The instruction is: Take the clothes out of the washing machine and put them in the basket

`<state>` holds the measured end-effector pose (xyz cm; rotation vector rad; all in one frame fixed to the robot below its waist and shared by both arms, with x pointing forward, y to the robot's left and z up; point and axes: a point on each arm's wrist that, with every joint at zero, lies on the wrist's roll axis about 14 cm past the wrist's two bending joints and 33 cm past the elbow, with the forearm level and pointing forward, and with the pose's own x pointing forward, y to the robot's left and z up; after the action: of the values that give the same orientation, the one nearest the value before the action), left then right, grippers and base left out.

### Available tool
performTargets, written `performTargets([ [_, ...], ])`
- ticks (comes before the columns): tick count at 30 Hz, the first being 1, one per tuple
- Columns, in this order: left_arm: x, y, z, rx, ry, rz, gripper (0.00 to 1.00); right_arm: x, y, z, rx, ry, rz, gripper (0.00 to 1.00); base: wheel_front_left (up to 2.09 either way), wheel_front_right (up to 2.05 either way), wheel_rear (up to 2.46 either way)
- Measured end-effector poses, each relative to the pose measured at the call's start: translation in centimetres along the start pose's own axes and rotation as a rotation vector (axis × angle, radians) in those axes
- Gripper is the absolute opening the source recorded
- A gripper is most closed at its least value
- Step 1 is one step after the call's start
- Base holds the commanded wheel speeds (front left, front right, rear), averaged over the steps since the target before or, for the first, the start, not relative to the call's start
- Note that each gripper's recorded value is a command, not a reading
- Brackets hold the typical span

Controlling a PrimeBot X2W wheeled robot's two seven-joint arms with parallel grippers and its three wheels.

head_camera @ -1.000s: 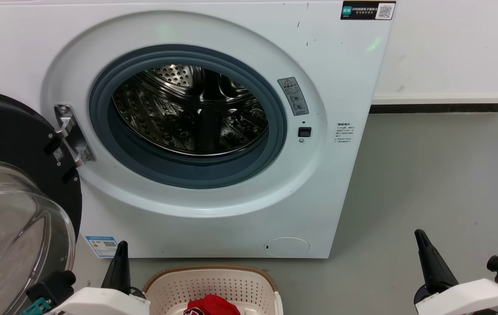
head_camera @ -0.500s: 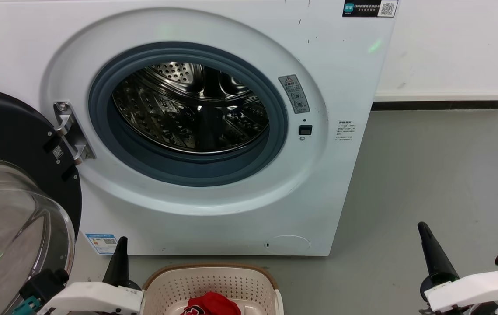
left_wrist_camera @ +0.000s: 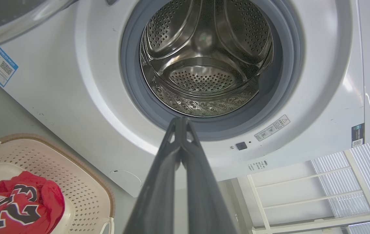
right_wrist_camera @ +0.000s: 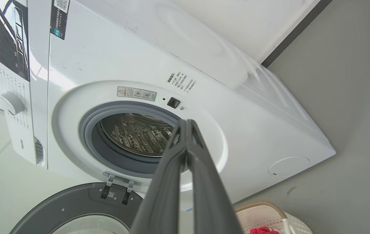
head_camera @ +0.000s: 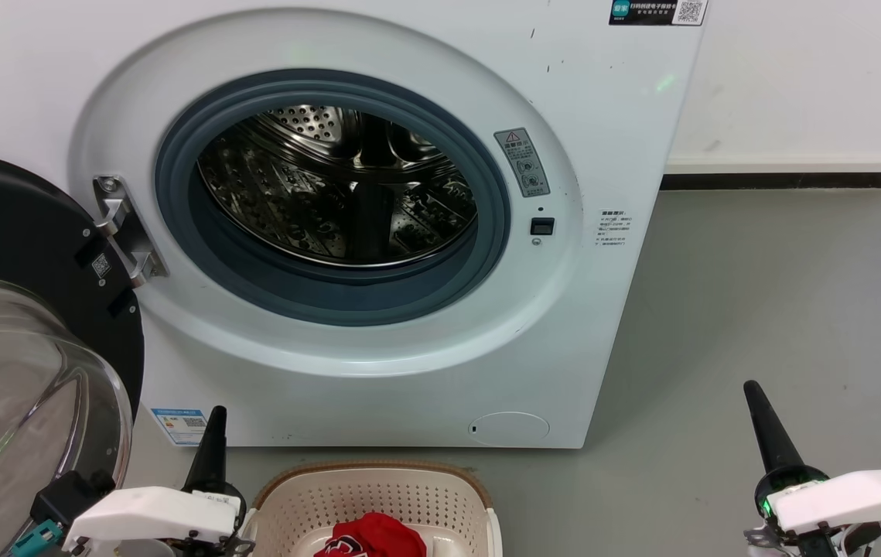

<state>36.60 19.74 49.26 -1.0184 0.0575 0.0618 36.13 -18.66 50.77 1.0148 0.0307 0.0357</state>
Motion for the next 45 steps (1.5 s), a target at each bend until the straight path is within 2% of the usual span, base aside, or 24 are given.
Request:
performTargets([
  [45, 1.6, -0.8, 0.6, -0.431, 0.007, -0.049, 0.00, 2.0, -0.8, 0.8, 0.433, -0.031, -0.013, 0.00, 0.00, 0.00, 0.00],
])
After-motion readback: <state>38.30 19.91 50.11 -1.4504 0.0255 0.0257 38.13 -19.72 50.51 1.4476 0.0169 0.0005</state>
